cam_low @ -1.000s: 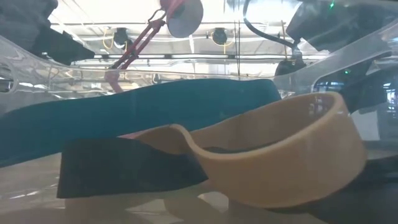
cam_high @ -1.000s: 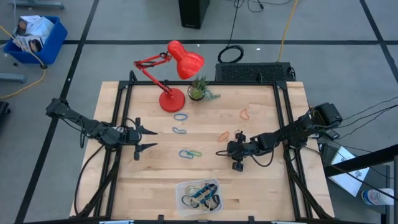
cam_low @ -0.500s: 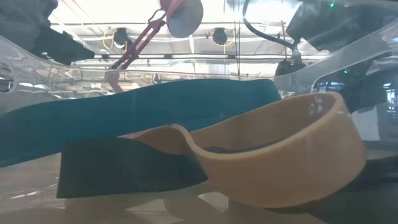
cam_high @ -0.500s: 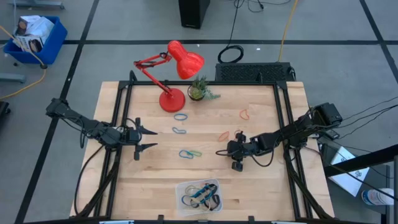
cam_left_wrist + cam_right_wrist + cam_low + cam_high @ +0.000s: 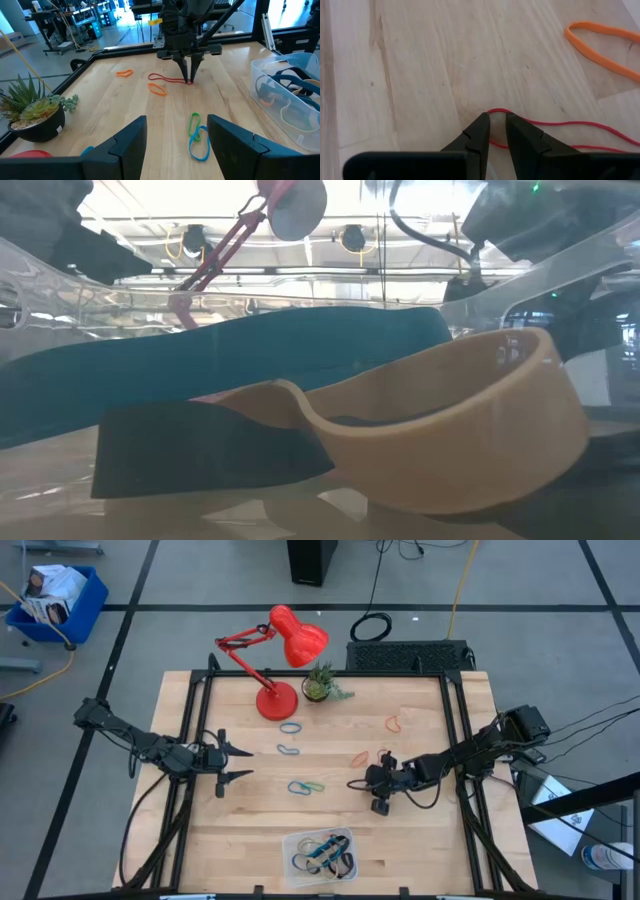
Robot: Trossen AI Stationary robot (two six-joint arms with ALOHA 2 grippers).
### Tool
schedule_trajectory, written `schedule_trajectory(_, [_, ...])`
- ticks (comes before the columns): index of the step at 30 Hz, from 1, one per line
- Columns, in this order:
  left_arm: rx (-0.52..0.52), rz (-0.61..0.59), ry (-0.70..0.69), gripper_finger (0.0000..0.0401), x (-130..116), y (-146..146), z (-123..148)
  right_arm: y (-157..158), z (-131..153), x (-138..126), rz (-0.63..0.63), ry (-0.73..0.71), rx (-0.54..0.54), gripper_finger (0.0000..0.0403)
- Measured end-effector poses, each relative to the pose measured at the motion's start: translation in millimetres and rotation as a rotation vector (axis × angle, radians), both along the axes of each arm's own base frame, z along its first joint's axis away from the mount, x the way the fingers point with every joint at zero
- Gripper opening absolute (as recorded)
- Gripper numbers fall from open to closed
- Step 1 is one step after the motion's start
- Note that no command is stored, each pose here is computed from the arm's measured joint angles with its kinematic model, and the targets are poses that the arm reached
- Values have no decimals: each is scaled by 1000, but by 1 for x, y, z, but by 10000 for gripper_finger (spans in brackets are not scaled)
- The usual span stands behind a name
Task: Pick and place rubber bands into bin
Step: Put the red rubber band into the transparent bin
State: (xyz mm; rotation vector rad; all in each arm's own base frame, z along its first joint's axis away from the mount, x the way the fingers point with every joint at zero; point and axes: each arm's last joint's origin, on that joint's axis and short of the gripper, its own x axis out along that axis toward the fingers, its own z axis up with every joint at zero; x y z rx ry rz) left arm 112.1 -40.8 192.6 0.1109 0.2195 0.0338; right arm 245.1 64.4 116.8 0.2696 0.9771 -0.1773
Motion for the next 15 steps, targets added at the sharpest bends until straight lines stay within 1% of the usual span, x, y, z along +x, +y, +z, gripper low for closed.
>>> schedule_trajectory(8, [0, 0, 0, 214, 0, 0, 0, 0, 0, 0, -31, -1, 21, 59])
schedule_trajectory(15, [0, 0, 0, 214, 0, 0, 0, -4, 0, 1, -93, 10, 130, 59])
